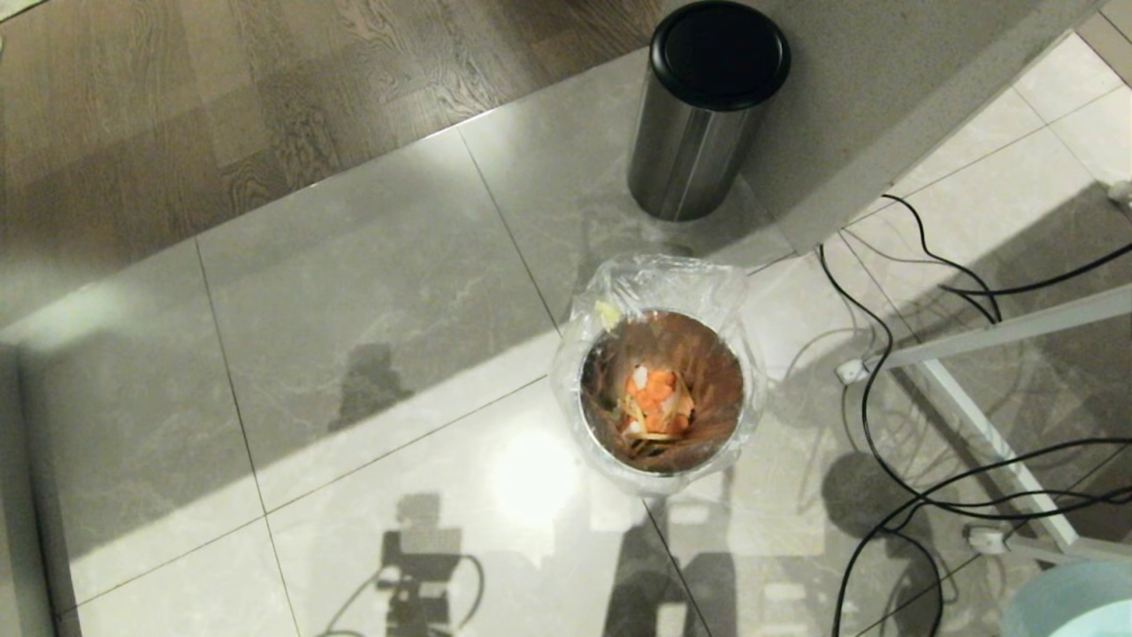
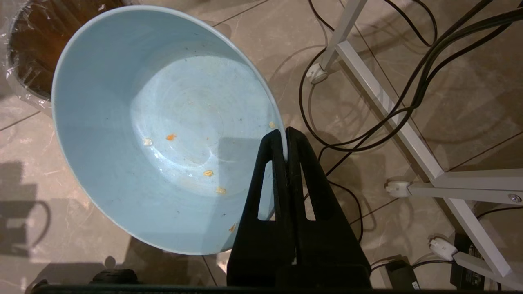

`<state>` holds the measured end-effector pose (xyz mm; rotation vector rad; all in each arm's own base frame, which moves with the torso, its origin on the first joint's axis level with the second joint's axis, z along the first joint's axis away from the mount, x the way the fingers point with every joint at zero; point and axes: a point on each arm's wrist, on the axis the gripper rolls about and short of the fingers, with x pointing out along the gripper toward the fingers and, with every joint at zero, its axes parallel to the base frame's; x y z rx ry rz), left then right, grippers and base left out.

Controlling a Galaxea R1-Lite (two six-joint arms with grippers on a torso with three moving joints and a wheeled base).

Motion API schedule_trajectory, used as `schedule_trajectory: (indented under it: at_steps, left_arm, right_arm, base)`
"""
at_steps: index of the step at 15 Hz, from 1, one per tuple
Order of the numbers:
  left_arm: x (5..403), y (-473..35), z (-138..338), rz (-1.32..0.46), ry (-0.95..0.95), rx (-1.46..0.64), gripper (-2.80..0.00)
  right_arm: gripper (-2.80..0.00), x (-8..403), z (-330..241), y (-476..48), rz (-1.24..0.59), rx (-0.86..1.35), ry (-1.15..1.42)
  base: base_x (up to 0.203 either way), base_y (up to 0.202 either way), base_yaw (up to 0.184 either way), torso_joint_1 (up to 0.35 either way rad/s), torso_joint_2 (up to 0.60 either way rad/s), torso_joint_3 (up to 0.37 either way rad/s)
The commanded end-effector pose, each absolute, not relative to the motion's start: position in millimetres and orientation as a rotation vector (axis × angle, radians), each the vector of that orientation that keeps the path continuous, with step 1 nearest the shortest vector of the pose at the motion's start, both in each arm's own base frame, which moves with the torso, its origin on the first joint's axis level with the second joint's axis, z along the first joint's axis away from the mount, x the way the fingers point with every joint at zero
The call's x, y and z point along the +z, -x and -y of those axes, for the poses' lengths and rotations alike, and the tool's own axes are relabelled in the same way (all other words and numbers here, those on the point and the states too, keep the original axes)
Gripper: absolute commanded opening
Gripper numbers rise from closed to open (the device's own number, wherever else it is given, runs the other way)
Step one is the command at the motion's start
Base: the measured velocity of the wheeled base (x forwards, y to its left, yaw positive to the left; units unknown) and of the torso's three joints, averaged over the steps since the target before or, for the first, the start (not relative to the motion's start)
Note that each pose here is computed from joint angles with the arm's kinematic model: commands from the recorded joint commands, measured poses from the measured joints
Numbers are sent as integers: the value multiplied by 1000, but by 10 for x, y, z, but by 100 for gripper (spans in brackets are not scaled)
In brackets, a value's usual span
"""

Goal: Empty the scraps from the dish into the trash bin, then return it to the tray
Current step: Put the bowl back to the table

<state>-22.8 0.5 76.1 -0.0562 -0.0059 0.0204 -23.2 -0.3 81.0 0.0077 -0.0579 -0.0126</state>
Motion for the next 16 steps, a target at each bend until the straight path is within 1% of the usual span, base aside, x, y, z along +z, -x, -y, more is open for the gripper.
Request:
schedule_trajectory:
  at_steps: [1, 16]
  left_arm:
    - [761, 227, -5, 5, 57, 20, -280]
    - [761, 227, -5, 5, 58, 22, -280]
  right_arm:
    - [-280, 811, 3, 230, 55, -12, -8]
    - [-280, 811, 3, 230, 55, -14, 7]
  base:
    - [0, 0, 0, 0, 0, 0]
    - [0, 0, 0, 0, 0, 0]
